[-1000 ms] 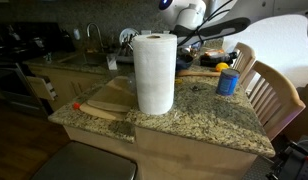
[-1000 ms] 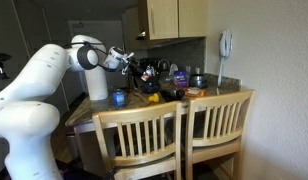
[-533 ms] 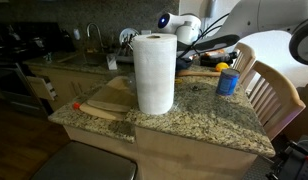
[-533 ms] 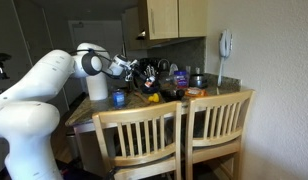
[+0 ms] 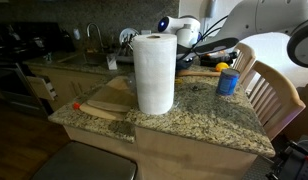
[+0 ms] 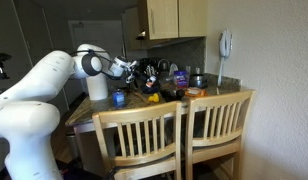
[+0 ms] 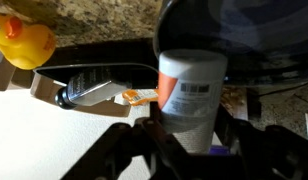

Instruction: Put the white bottle inside the bowl

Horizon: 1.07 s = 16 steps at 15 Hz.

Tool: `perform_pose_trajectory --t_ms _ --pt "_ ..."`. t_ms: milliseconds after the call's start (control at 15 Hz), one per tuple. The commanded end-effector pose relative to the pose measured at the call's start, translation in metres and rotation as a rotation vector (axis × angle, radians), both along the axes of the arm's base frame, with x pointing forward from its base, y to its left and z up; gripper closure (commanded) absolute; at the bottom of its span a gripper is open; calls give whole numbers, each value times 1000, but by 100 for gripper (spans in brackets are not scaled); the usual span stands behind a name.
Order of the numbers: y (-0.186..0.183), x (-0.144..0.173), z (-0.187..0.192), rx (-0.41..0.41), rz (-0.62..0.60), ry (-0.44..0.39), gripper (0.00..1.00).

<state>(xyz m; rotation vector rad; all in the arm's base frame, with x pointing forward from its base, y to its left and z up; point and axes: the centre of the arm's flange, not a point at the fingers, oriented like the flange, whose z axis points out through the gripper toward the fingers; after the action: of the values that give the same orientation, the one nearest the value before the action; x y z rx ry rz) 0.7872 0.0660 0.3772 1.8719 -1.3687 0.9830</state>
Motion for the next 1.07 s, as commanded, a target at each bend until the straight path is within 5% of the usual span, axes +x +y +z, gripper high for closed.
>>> perform_pose_trajectory --t_ms 0,67,200,333,667,1000 --pt "2 -6 7 92 5 2 51" --pt "4 -7 5 99 9 14 21" --pt "7 -10 4 103 9 9 16" --pt "8 -12 5 93 5 2 0" --pt "16 -21 29 119 58 38 0" --pt "56 -46 145 226 261 144 0"
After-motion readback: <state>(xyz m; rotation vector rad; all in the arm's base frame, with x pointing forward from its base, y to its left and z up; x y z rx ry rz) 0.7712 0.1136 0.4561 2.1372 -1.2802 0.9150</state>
